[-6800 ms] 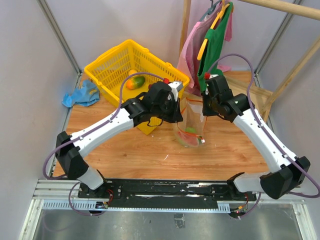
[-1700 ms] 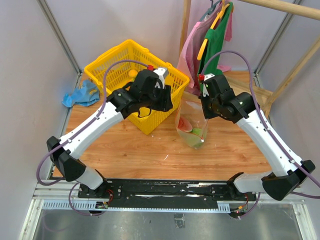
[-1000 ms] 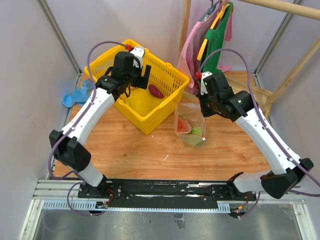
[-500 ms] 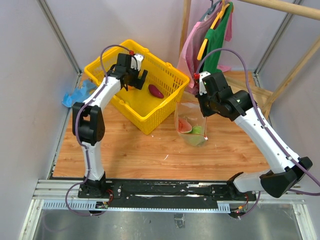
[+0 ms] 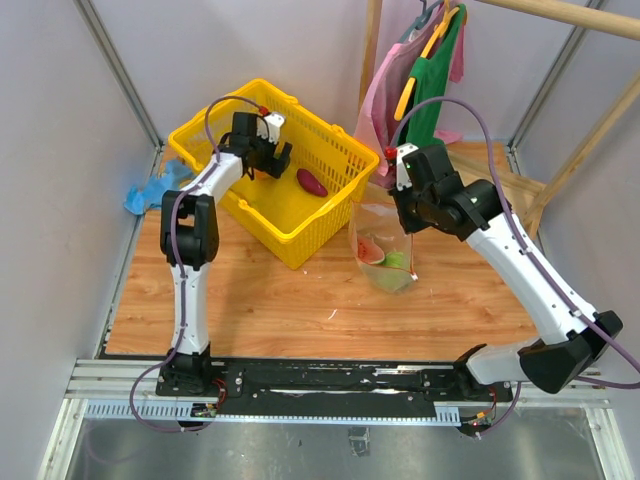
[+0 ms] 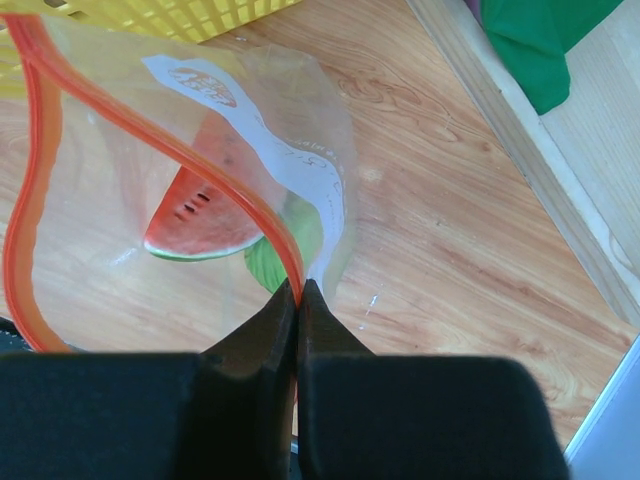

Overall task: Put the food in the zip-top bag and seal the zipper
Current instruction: Pick up the fake fruit from the bin.

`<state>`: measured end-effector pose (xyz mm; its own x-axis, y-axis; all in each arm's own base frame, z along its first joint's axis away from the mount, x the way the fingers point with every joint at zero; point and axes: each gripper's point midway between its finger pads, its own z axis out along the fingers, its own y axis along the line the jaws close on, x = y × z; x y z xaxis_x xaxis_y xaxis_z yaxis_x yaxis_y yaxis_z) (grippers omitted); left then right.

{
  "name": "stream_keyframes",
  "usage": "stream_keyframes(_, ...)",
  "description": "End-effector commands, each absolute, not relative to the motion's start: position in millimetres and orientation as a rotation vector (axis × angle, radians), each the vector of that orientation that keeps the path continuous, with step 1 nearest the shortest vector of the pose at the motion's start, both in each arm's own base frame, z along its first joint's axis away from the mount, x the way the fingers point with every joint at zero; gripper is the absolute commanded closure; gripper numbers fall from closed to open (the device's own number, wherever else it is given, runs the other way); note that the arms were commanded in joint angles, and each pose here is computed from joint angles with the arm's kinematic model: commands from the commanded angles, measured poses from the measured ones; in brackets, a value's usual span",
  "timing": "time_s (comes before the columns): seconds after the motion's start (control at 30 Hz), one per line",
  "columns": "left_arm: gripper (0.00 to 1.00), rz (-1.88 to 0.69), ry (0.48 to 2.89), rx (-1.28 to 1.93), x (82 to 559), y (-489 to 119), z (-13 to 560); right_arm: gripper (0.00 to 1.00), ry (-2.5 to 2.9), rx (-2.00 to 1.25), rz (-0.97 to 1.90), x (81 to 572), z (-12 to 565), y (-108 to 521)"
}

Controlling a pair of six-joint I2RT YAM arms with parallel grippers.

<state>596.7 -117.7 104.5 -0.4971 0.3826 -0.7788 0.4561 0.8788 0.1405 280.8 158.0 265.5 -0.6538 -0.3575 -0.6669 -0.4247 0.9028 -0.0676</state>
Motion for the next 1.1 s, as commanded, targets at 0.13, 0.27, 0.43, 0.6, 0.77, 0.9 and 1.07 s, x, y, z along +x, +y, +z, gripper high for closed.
stream_keyframes(0.13,0.03,-0.201,2.086,0.619,625,-133,83,0.99,2.330,-0.590,0.162,284,269,169)
stream_keyframes(0.27,0.11,-0.250,2.127,0.630,618,-138,64,0.99,2.340,-0.588,0.169,283,267,170)
stream_keyframes(0.43,0.39,-0.308,2.148,0.654,605,-144,64,0.99,2.338,-0.583,0.163,282,267,168)
stream_keyframes(0.6,0.65,-0.343,2.158,0.655,590,-146,76,0.99,2.337,-0.580,0.167,280,268,167)
stream_keyframes(0.77,0.79,-0.354,2.136,0.644,573,-145,104,0.99,2.333,-0.572,0.172,279,269,166)
stream_keyframes(0.9,0.85,-0.379,2.100,0.634,557,-146,130,0.99,2.331,-0.565,0.176,277,271,166)
stream_keyframes(1.07,0.87,-0.418,2.043,0.613,535,-150,170,0.99,2.323,-0.552,0.190,274,274,165)
